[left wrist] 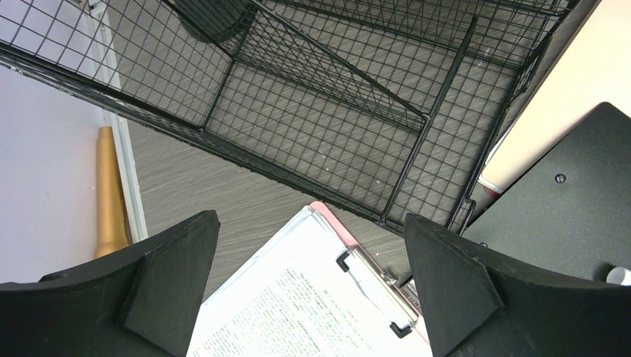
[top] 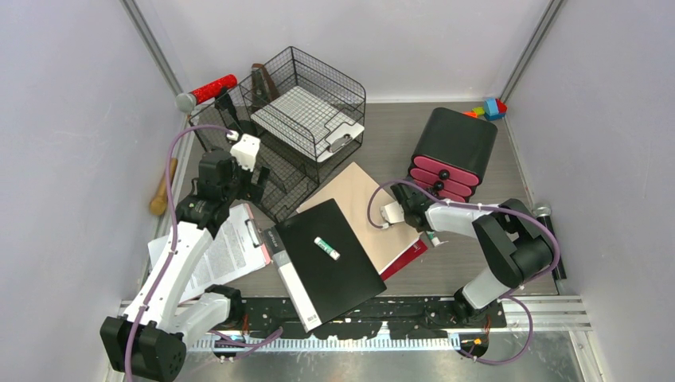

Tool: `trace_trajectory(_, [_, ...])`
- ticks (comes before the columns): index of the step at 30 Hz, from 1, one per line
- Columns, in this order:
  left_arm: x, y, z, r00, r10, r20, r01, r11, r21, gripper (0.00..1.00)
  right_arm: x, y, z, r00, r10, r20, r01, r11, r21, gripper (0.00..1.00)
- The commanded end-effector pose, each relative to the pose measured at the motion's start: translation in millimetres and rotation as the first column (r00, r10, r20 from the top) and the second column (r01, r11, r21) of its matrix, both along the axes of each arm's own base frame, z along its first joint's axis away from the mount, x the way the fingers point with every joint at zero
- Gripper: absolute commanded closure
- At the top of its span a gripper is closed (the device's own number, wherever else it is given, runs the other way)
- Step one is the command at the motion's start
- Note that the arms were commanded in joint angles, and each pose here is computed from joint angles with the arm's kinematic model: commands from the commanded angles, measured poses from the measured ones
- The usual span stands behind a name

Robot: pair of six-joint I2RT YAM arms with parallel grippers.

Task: Organize the desk
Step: Open the drawer in the storage box.

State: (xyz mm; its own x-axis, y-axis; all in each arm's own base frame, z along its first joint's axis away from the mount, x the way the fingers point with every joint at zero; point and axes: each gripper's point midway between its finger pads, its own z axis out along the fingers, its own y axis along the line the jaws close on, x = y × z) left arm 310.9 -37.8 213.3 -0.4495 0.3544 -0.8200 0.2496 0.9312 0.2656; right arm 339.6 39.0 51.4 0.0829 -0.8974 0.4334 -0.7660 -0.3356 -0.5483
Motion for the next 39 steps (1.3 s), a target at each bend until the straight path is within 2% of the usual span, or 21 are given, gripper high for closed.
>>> trace_trajectory(1, [8.2,-2.0,16.2,0.998,-0.002,0.06,0.003,1.0,-0.021,0.01,1.7,-8.8,-5.3,1.0,0.008,-0.013,-0.008,0.998,-0.061,0.77])
trace_trajectory(7, [9.2,-1.5,16.2,0.998,0.0,0.06,0.001,1.0,-0.02,0.01,-1.4,-8.6,-4.0,1.0,0.003,-0.017,-0.004,0.998,-0.061,0.91])
trace_trajectory(12, [9.9,-2.3,15.7,0.998,-0.003,0.057,0.004,1.0,-0.022,0.01,-11.2,2.0,-1.0,1.0,0.007,-0.027,-0.008,0.999,-0.034,0.95])
trace_trajectory(30, [6.2,-2.8,20.4,0.998,-0.004,0.068,0.006,0.999,-0.032,0.01,-52.4,43.0,8.2,0.999,0.029,-0.037,-0.027,0.997,0.066,0.96])
trace_trajectory(39, [2.7,-3.3,23.6,0.997,-0.008,0.078,0.011,0.999,-0.042,0.01,-74.2,61.5,9.0,0.999,0.037,-0.035,-0.033,0.993,0.112,0.92])
